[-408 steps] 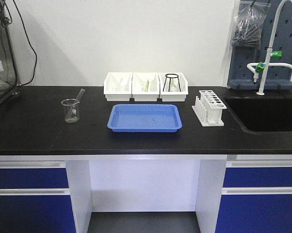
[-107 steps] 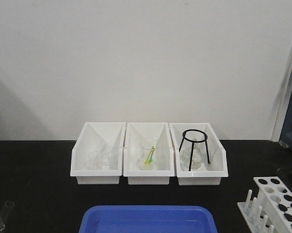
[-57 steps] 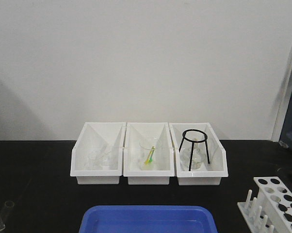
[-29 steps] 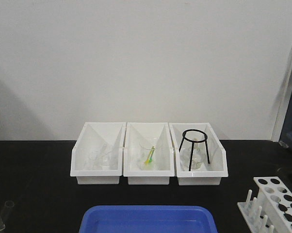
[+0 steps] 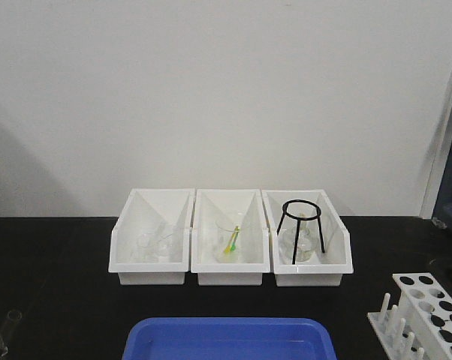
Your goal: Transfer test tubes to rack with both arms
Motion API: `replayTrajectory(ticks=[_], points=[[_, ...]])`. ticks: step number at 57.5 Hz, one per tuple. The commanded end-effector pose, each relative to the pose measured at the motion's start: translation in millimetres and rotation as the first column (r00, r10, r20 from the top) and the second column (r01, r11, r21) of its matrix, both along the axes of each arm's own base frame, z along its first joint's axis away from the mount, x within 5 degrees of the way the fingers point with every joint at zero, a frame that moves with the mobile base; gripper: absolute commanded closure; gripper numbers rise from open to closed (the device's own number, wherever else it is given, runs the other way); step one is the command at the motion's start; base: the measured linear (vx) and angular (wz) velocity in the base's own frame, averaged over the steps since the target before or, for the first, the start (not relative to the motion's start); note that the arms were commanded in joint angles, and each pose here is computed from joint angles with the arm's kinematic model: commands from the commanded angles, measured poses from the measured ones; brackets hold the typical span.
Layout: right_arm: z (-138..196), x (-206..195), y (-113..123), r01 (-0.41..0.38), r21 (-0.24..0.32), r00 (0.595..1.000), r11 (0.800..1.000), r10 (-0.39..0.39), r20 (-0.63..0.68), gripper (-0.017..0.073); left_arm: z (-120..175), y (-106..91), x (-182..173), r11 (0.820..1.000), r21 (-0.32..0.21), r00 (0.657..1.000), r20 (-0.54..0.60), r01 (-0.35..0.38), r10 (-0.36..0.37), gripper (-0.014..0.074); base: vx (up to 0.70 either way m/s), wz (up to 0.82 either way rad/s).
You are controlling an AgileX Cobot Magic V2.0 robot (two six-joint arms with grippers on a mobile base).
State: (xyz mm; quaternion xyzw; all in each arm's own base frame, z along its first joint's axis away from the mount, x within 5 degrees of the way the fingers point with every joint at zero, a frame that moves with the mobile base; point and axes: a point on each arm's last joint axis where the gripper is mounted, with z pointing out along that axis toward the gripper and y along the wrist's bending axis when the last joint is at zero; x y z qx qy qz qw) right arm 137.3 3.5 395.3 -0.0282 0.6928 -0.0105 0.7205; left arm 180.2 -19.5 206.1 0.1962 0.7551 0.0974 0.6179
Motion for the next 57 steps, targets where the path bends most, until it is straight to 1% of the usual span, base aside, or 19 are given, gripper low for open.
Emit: replayTrajectory(ticks=[1, 16, 24, 27, 38, 40, 42, 46, 49, 53, 57], points=[[19.7, -3.1, -1.0, 0.010, -0.018, 0.992, 1.000, -0.008, 0.125, 0.0064, 12.3, -1.4, 19.0, 1.000, -0.011, 0.995, 0.096, -0.006, 0.007, 0.0197, 0.00, 0.00], [19.7, -3.1, -1.0, 0.010, -0.018, 0.992, 1.000, -0.008, 0.125, 0.0064, 4.0, -5.5, 59.2, 1.000, -0.008, 0.999, 0.048, -0.014, 0.014, 0.0197, 0.00, 0.00], [19.7, -3.1, -1.0, 0.010, -0.018, 0.992, 1.000, -0.008, 0.125, 0.0064, 0.5, -7.0, 72.9, 1.000, -0.004, 0.999, 0.033, -0.013, 0.013, 0.0197, 0.00, 0.00], [19.7, -3.1, -1.0, 0.010, -0.018, 0.992, 1.000, -0.008, 0.125, 0.0064, -1.5, -7.5, 76.6, 1.000, 0.004, 1.000, 0.027, -0.012, 0.012, 0.0197, 0.00, 0.00], [19.7, -3.1, -1.0, 0.010, -0.019, 0.992, 1.000, -0.008, 0.125, 0.0064, -11.2, -7.8, 82.1, 0.997, 0.078, 1.000, 0.015, 0.001, -0.002, 0.0197, 0.00, 0.00], [19.7, -3.1, -1.0, 0.010, -0.019, 0.992, 1.000, -0.008, 0.125, 0.0064, -12.4, -7.4, 82.6, 0.997, 0.082, 1.000, 0.013, -0.004, 0.003, 0.0197, 0.00, 0.00], [19.7, -3.1, -1.0, 0.010, -0.019, 0.992, 1.000, -0.008, 0.125, 0.0064, -14.0, -6.4, 83.3, 0.997, 0.078, 1.000, 0.010, -0.017, 0.017, 0.0197, 0.00, 0.00], [19.7, -3.1, -1.0, 0.010, -0.019, 0.992, 1.000, -0.008, 0.125, 0.0064, -14.9, -2.8, 84.4, 0.997, 0.055, 0.998, 0.015, -0.063, 0.063, 0.0197, 0.00, 0.00], [19.7, -3.1, -1.0, 0.010, -0.019, 0.992, 1.000, -0.008, 0.125, 0.0064, -13.9, 0.7, 84.8, 0.994, 0.026, 0.994, 0.028, -0.110, 0.109, 0.0197, 0.00, 0.00], [19.7, -3.1, -1.0, 0.010, -0.019, 0.992, 1.000, -0.008, 0.125, 0.0064, -11.7, 4.2, 85.0, 0.988, -0.001, 0.987, 0.048, -0.153, 0.153, 0.0197, 0.00, 0.00], [19.7, -3.1, -1.0, 0.010, -0.019, 0.992, 1.000, -0.008, 0.125, 0.0064, -10.4, 4.9, 85.2, 0.987, 0.000, 0.985, 0.062, -0.159, 0.159, 0.0197, 0.00, 0.00]])
